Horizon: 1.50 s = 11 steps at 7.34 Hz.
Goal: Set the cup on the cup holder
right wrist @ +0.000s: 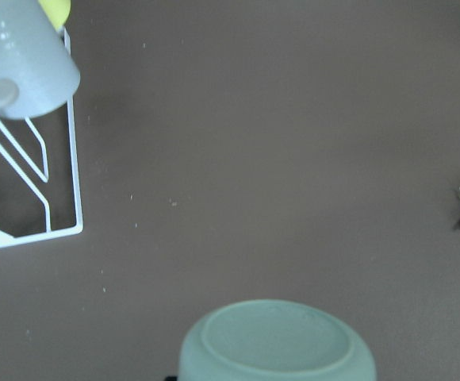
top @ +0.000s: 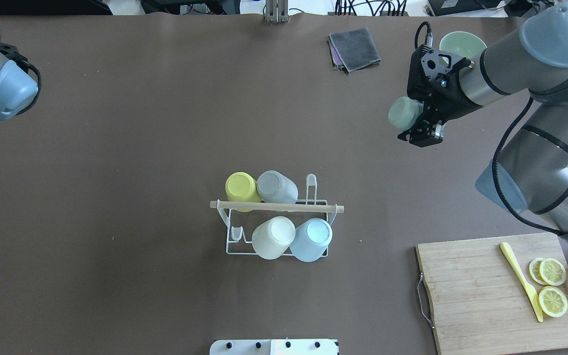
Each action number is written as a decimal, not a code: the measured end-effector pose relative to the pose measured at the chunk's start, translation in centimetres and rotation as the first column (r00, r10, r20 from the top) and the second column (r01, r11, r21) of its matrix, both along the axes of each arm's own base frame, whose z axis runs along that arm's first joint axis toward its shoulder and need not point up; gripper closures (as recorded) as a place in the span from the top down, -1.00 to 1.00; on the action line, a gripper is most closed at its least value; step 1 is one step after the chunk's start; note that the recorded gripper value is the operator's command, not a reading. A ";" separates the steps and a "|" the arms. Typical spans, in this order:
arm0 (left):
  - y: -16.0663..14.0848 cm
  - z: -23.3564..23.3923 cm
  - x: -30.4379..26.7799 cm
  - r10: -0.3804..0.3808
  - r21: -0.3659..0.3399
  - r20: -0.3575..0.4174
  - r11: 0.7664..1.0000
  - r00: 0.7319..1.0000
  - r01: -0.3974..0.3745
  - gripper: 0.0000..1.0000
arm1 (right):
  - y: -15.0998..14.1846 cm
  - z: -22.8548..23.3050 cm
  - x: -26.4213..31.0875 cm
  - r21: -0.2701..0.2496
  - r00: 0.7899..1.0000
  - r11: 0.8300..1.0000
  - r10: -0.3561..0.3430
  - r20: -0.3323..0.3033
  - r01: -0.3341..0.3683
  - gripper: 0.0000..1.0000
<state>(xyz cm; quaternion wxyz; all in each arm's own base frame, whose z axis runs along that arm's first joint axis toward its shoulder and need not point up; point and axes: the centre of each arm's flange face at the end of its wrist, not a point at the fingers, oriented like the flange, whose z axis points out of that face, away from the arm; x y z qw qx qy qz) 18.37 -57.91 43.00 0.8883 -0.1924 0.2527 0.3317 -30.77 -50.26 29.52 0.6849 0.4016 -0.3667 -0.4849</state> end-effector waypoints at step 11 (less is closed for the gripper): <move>-0.1 -7.4 2.1 -0.378 0.389 -0.578 0.652 0.723 0.651 -1.00 | 11.3 -3.8 -9.8 -0.321 0.611 0.944 0.296 0.734 -0.073 -1.00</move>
